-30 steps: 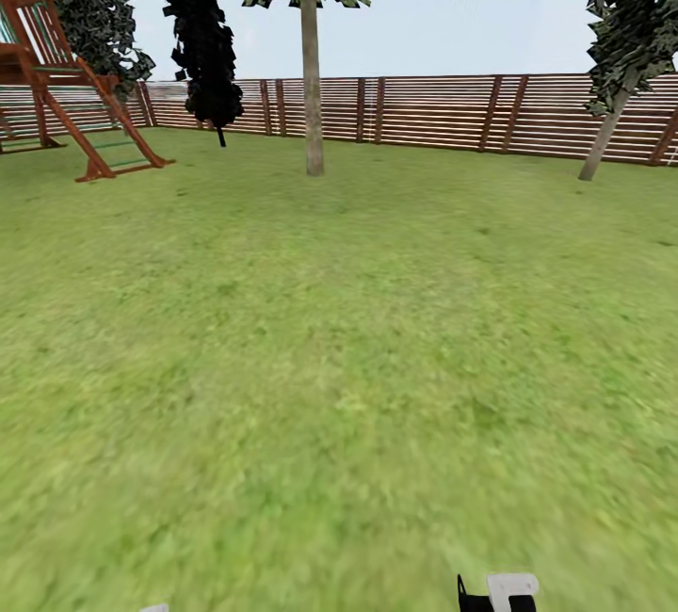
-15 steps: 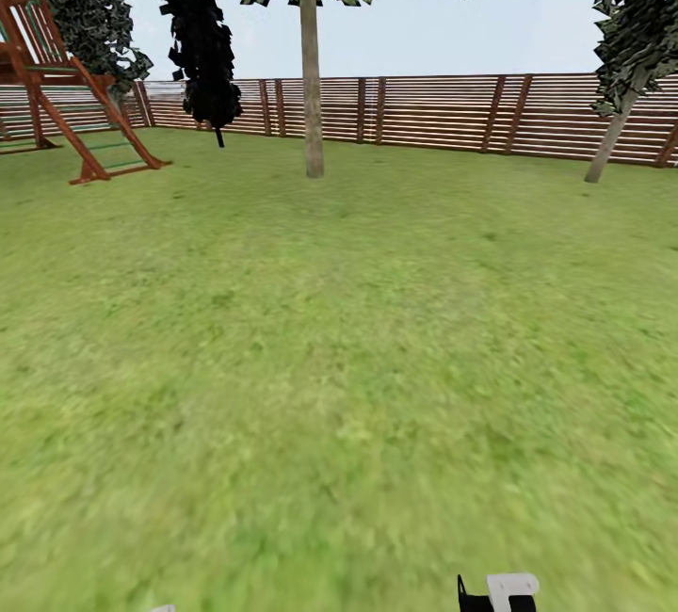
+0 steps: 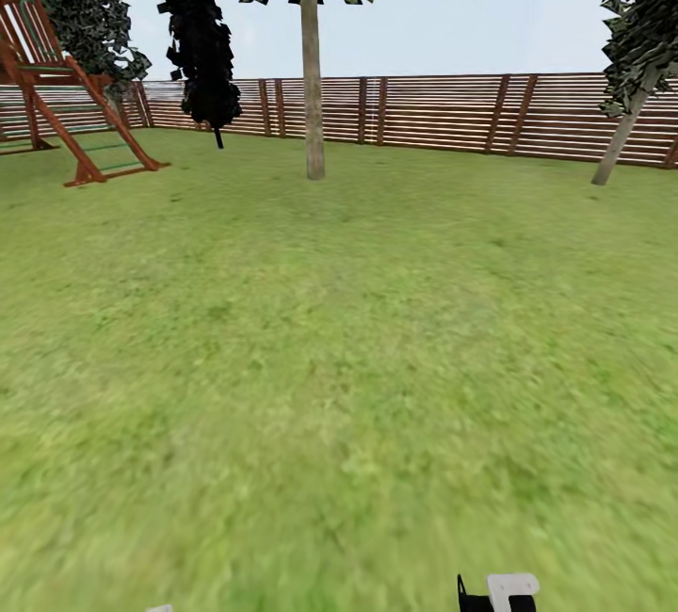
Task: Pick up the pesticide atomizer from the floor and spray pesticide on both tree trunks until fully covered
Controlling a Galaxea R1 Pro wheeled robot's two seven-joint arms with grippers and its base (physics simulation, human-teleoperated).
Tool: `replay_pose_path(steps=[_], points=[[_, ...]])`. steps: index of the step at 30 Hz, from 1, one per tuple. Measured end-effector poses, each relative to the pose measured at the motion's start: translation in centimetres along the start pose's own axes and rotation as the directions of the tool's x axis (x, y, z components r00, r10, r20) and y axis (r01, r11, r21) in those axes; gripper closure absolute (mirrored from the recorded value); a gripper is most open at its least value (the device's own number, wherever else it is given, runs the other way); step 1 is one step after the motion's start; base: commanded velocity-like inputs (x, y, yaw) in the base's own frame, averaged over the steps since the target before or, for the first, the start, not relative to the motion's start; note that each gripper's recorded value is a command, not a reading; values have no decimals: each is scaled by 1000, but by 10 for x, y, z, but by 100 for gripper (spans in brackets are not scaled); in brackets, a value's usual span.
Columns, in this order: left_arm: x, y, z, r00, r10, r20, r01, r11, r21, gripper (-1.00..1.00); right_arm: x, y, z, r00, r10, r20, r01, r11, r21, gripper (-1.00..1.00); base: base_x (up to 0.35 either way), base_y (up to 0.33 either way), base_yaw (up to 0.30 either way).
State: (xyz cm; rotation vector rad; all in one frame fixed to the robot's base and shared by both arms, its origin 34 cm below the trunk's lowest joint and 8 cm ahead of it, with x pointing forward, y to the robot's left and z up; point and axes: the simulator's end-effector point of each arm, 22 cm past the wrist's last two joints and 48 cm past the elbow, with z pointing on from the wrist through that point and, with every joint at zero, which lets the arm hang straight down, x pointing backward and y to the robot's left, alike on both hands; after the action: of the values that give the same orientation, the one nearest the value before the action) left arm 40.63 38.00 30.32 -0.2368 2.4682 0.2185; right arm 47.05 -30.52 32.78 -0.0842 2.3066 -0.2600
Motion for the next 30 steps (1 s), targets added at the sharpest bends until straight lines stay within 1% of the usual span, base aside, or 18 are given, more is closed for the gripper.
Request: replay_pose_path(steps=[30], points=[[0, 1, 0, 1000, -2, 1, 2, 1000, -2, 100, 0, 0, 0, 1000, 0, 0, 0, 1000, 0, -100, 339, 0, 0]])
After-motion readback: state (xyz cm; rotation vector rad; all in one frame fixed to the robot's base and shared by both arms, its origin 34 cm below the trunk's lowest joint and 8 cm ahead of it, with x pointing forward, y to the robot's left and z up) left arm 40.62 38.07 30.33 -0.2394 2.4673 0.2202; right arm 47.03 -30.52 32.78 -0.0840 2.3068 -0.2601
